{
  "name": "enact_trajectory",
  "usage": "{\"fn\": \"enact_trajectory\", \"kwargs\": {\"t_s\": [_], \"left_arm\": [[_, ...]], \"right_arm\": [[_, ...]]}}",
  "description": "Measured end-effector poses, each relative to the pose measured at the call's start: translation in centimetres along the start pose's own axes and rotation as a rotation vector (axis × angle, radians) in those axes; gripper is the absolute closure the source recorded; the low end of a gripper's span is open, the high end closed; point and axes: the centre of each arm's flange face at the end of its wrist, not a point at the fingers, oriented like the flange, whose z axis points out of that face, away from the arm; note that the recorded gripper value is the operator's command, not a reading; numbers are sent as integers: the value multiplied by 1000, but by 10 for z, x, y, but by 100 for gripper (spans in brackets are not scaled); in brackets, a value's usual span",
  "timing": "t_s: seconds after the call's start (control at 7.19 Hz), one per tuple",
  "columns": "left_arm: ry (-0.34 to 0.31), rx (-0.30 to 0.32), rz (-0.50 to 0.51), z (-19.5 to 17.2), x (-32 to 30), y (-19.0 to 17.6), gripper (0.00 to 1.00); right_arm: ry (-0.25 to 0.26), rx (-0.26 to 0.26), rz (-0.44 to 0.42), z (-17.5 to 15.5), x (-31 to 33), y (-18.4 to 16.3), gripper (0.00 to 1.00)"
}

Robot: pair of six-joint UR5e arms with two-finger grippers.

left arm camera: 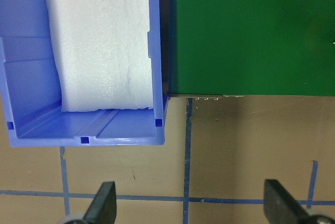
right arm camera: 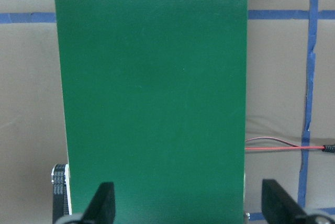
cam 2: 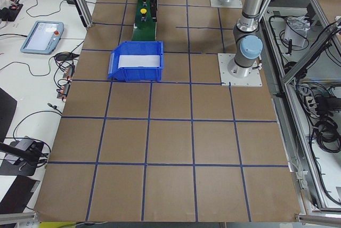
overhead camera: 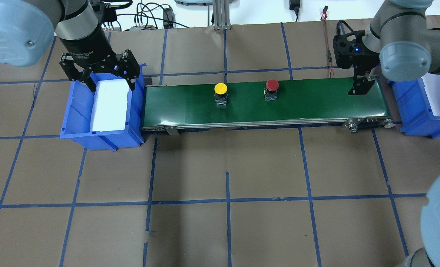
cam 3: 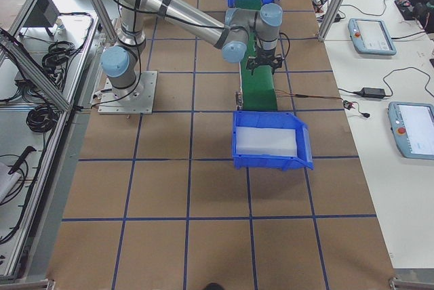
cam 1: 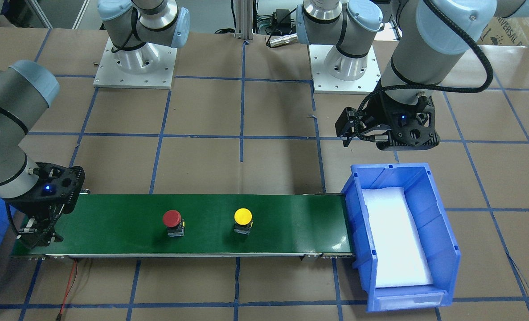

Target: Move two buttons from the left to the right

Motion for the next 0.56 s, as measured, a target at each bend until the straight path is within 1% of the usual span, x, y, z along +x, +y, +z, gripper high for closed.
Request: {"fn": "enact_trajectory", "kwargs": {"t_s": [0.56], "left_arm": [[1, -1, 0, 1, 0, -1, 0]], "right_arm": [[2, 2, -5, 3, 3, -3, 3]]}}
